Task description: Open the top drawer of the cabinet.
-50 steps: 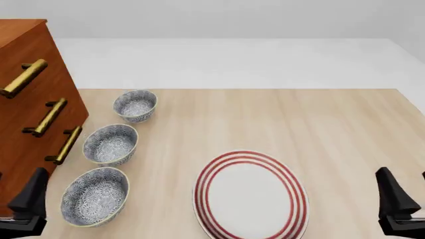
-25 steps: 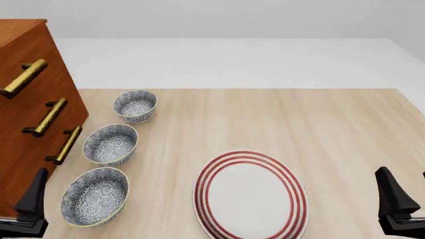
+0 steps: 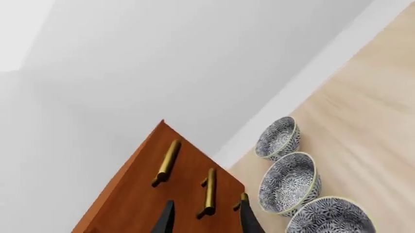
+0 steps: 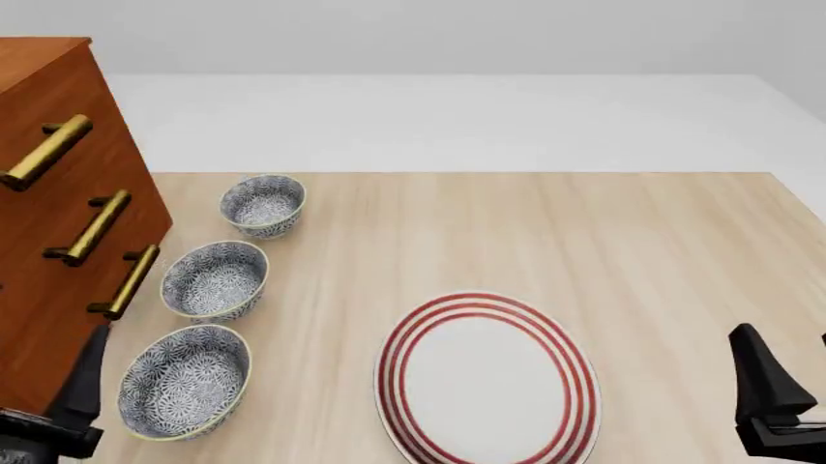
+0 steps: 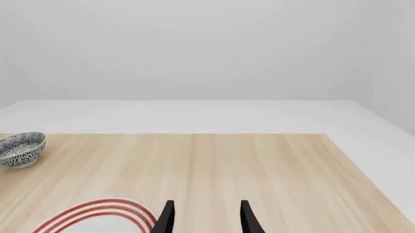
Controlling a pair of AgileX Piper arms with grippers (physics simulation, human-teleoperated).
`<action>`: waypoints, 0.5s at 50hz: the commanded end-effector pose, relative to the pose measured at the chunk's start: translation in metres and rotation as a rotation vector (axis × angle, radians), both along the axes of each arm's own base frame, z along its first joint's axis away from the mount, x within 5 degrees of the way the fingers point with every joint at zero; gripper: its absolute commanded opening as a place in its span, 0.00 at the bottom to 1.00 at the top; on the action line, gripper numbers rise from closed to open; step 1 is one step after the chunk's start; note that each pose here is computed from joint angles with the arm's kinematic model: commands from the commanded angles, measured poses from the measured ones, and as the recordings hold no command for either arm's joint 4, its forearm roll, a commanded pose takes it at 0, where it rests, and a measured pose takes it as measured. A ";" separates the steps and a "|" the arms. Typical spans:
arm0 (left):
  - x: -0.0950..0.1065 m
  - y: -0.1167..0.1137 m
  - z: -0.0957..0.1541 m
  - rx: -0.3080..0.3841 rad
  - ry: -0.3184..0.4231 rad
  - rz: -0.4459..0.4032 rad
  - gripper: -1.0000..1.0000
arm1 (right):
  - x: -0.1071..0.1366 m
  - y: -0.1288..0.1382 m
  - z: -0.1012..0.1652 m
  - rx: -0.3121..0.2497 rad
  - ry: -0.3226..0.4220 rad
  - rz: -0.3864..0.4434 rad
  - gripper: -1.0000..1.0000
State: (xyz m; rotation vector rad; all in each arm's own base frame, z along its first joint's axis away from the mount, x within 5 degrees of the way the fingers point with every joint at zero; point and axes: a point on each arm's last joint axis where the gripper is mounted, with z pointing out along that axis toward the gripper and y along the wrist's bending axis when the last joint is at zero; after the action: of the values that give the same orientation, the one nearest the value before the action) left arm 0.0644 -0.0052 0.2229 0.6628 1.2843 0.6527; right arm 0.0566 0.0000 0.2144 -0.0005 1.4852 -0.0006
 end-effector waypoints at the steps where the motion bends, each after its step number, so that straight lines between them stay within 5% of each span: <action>1: 0.022 -0.001 -0.001 0.155 0.033 0.029 1.00 | 0.000 0.000 0.000 0.000 0.000 0.000 1.00; 17: 0.078 0.006 -0.021 0.242 0.075 0.110 1.00 | 0.000 0.000 0.000 0.000 0.000 0.000 1.00; 25: 0.086 0.011 -0.026 0.284 0.066 0.152 1.00 | 0.000 0.000 0.000 0.000 0.000 0.000 1.00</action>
State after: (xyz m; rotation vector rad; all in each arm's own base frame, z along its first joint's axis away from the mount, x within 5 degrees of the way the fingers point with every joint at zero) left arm 0.1329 -0.0002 0.2095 0.8052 1.3219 0.8754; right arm 0.0566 0.0000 0.2144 -0.0004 1.4851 -0.0006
